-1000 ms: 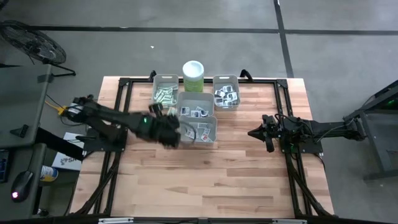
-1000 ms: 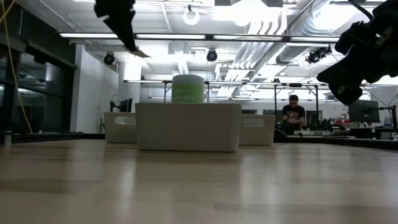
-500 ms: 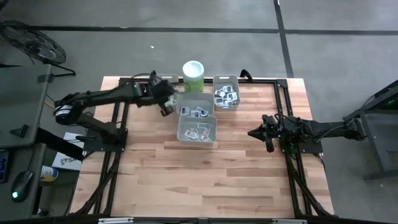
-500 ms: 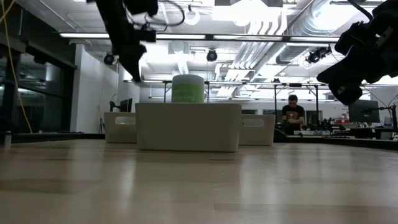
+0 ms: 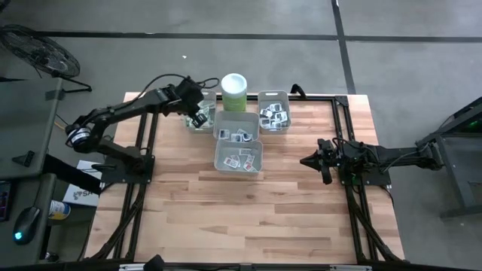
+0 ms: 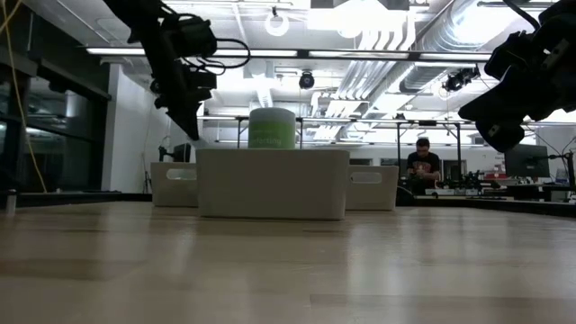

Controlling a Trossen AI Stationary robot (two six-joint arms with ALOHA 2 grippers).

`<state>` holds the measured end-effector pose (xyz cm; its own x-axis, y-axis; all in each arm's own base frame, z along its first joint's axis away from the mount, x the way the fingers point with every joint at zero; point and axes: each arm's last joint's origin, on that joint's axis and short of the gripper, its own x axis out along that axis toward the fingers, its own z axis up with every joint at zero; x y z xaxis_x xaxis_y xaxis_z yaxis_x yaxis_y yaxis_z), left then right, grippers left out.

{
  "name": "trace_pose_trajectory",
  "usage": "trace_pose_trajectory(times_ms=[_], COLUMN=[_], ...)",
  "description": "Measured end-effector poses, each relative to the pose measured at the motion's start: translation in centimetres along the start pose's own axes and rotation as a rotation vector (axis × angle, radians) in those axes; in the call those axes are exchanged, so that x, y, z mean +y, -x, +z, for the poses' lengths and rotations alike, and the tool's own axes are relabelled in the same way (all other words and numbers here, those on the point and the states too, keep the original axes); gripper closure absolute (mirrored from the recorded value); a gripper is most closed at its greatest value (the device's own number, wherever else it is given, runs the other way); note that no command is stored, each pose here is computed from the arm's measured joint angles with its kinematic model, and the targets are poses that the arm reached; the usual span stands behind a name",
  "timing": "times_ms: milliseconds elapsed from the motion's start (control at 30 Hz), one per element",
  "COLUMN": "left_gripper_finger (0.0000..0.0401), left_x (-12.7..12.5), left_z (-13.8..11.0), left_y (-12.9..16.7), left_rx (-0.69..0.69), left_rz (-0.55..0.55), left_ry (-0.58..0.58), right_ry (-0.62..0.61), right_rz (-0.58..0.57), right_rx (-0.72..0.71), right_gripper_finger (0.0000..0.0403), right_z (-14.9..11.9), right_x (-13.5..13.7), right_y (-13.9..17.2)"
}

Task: Pick & Place First Aid Supplies
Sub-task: Put the bandage pack into the left bin, then return to Home Position

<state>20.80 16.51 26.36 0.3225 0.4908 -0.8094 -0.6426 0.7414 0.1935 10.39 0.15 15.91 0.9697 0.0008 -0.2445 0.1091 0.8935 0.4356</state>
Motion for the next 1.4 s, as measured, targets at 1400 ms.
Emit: trace_pose_trajectory(times_ms=[1400], left_gripper_finger=[0.0252], left_x=[-5.7], left_z=[0.9], left_y=[-0.5], left_rx=[-0.02], left_rz=[-0.31], left_ry=[0.198], right_ry=[0.0], right_rz=[0.001], right_rx=[0.0], right_gripper_finger=[0.0391], right_z=[0.0], right_x=[0.0], right_y=[0.0])
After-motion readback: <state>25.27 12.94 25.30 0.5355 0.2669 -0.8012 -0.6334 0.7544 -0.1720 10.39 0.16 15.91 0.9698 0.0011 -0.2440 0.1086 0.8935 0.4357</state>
